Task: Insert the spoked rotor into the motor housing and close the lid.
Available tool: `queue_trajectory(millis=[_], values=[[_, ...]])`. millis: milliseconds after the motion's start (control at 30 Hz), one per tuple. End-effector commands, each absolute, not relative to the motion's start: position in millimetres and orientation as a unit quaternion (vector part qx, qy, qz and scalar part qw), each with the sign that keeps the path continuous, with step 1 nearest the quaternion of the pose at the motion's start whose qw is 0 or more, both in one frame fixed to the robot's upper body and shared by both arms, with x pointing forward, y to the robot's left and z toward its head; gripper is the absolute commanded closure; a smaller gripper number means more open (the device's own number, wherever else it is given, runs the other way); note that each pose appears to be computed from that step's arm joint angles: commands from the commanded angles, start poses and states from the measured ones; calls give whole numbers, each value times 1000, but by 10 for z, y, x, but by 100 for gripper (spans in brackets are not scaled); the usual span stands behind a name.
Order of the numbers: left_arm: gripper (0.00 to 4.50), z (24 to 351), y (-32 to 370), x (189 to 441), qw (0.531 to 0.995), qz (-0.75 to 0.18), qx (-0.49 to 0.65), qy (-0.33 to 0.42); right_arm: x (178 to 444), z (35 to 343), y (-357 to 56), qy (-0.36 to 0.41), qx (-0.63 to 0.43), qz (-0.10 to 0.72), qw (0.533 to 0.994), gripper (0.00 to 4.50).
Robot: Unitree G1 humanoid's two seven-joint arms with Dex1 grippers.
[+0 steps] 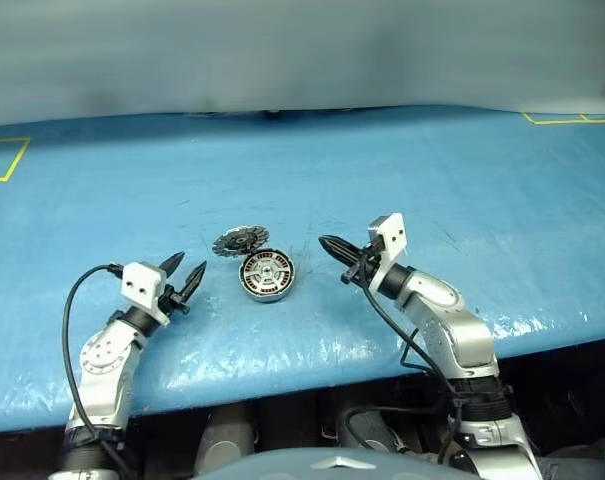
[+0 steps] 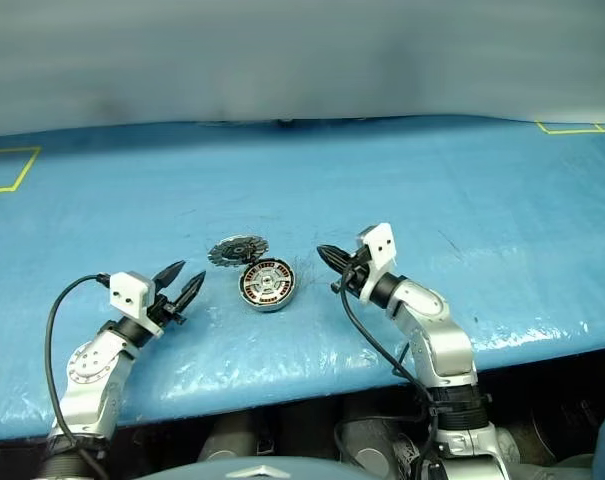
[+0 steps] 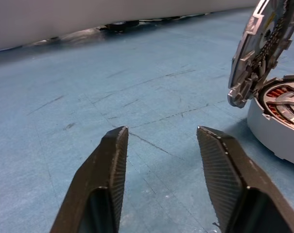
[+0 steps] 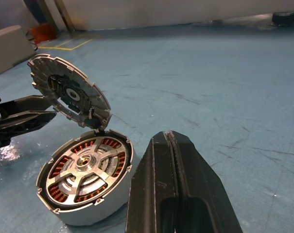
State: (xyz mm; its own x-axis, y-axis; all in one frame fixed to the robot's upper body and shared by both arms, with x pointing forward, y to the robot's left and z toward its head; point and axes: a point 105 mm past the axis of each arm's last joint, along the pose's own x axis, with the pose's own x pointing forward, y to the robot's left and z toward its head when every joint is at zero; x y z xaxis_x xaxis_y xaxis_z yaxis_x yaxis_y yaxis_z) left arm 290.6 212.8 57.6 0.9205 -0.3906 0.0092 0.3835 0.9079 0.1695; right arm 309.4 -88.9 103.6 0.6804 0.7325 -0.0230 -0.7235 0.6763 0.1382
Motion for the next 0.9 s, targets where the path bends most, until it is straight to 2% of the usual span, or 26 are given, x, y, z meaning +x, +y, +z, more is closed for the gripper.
queue_trajectory(millis=[33, 133, 267, 600, 733, 900], values=[[360, 654, 2083, 3001, 976, -195, 89, -34, 2928, 1078, -809, 40, 61, 437, 896, 450], [448, 686, 2081, 3089, 977, -184, 98, -38, 2716, 948, -734, 74, 45, 488, 869, 450], [448, 750, 2062, 3157, 978, -181, 87, -50, 2548, 854, -673, 98, 39, 525, 845, 450], [448, 998, 1867, 3184, 961, -253, 50, -100, 2581, 712, -626, 115, 22, 508, 854, 450], [448, 1122, 1655, 3177, 945, -304, 20, -121, 2583, 703, -603, 114, 23, 509, 853, 450], [448, 1112, 1461, 3142, 929, -351, 13, -115, 2576, 692, -594, 115, 22, 509, 853, 450]])
